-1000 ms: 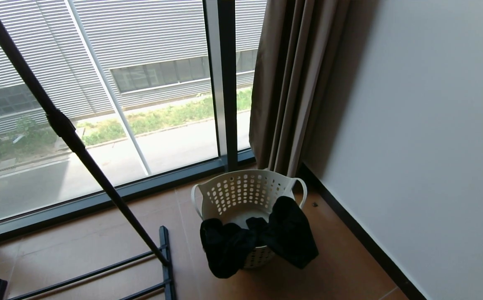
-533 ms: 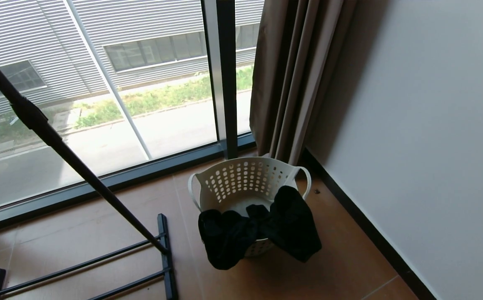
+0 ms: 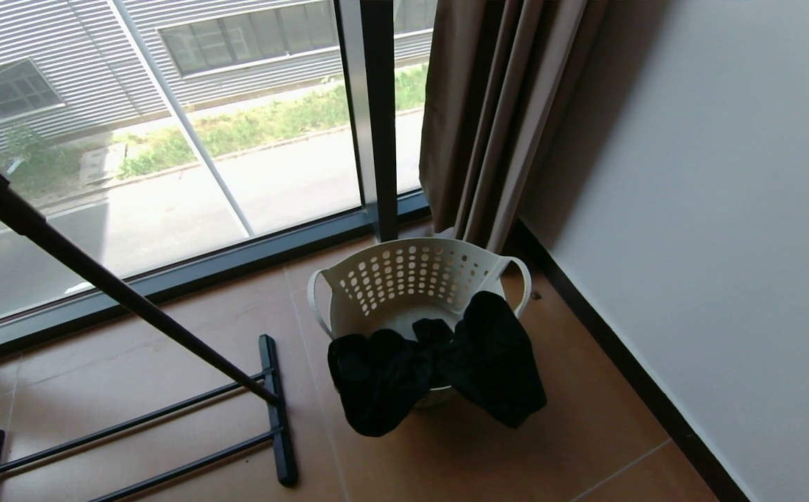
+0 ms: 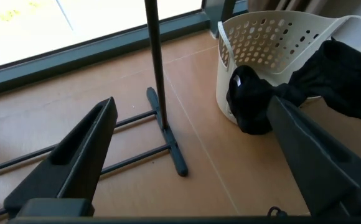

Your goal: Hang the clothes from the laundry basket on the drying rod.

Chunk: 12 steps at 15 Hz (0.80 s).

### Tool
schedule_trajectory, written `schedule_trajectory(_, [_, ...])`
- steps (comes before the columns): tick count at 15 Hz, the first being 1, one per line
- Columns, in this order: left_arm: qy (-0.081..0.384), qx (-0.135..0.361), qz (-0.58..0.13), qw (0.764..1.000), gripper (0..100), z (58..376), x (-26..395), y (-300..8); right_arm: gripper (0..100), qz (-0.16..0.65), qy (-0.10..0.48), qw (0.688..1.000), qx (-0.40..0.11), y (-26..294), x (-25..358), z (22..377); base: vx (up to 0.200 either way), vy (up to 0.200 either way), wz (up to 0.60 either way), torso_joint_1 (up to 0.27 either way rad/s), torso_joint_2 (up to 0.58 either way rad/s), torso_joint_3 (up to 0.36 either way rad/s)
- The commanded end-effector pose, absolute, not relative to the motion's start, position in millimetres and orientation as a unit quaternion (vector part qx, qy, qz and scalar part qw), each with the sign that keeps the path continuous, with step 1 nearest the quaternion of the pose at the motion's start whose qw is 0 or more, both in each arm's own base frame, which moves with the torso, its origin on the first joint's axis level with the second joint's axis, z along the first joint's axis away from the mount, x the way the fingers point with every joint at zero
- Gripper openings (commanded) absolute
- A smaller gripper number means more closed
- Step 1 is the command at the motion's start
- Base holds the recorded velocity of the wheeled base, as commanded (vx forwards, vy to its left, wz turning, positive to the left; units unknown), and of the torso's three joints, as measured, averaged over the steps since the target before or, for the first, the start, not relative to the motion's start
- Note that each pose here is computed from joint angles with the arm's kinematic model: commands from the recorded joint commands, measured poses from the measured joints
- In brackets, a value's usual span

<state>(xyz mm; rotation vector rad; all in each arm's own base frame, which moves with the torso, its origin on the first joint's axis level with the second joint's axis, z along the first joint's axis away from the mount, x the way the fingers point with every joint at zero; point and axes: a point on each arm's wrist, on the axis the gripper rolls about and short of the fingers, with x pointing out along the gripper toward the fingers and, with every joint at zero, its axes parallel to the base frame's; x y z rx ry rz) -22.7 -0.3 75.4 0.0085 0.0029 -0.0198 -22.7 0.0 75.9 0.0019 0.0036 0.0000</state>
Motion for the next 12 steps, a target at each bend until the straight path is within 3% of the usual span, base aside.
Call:
schedule_trajectory(1, [0.001, 0.005, -0.010, 1.000, 100, 75.4, -22.7, -0.2, 100, 0.000, 0.002, 1.000, 0.002, 0.0, -22.7, 75.8, 0.000, 0.000, 0.00, 0.002, 0.01, -0.193])
schedule_trajectory(10, [0.001, 0.004, -0.008, 1.000, 100, 75.5, -22.7, -0.2, 100, 0.004, 0.005, 1.000, -0.012, 0.2, -22.8, 75.5, 0.000, 0.000, 0.00, 0.003, 0.00, -0.197])
schedule_trajectory(12, [0.001, 0.004, -0.008, 1.000, 100, 75.3, -22.8, -0.2, 100, 0.045, 0.055, 0.997, -0.015, 0.5, -14.0, 81.8, 0.000, 0.000, 0.00, 0.000, 0.00, -0.095])
